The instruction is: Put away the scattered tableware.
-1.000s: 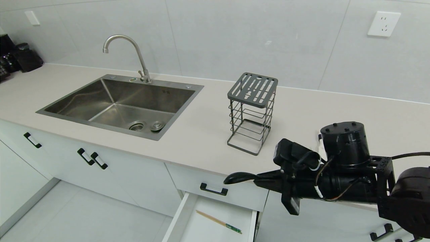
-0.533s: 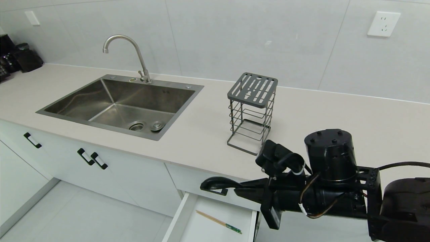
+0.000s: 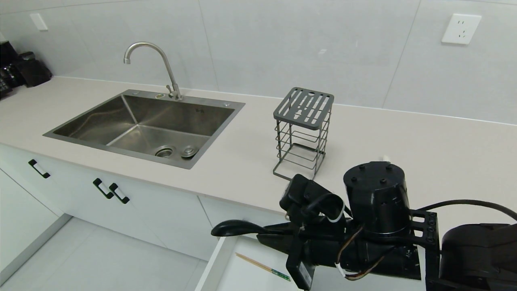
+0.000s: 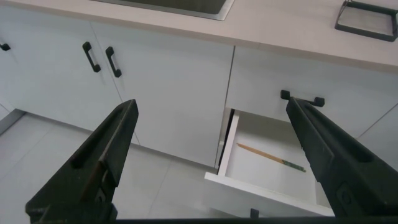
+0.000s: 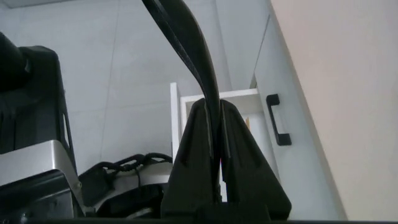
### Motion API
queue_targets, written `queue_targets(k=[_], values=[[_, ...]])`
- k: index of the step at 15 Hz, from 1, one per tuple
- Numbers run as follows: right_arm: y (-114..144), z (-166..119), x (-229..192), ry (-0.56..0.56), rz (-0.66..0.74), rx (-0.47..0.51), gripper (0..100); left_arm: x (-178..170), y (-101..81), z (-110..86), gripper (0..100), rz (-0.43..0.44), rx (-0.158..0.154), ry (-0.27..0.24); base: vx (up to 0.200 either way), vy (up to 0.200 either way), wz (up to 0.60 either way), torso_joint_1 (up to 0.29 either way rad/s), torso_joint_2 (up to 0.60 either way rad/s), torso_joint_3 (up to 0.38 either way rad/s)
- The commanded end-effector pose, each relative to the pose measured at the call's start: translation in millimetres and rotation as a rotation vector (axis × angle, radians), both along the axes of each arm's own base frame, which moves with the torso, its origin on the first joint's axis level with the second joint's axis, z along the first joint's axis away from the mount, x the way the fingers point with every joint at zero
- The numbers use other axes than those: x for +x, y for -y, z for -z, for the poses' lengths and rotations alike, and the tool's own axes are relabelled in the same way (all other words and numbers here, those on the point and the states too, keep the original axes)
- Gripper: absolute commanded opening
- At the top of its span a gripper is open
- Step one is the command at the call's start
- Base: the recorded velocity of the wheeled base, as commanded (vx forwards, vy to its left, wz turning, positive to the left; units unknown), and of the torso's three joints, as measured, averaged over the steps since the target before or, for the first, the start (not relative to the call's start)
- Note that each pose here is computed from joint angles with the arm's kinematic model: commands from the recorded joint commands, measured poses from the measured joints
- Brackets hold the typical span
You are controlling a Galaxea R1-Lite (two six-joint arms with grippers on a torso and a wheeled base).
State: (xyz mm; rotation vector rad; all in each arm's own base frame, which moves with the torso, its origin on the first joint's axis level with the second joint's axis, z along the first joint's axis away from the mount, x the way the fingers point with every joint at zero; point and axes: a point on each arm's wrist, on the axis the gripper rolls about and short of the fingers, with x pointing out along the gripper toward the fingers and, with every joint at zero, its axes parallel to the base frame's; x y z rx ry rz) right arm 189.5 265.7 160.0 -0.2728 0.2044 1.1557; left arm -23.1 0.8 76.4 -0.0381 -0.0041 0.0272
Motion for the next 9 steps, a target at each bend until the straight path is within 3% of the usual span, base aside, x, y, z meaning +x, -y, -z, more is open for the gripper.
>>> queue_targets(k=[1,5,9], values=[[-11.5,-5.2,0.8,0.013,0.031,0.037,0,0.0,0.0,0.0,100,-0.002,0.000,-0.001,0.000,0.000,0.00,0.000,0.00,0.000],[-13.4,-3.1,-6.0,-0.060,0.078,0.087,0,0.0,0.0,0.0,100,0.000,0.000,-0.001,0.000,0.000,0.00,0.000,0.00,0.000],[-12.7,3.0,-13.1,-0.080,0.069,0.065,0,0.0,0.0,0.0,100,0.000,0.000,-0.001,0.000,0.000,0.00,-0.160,0.31,0.165]])
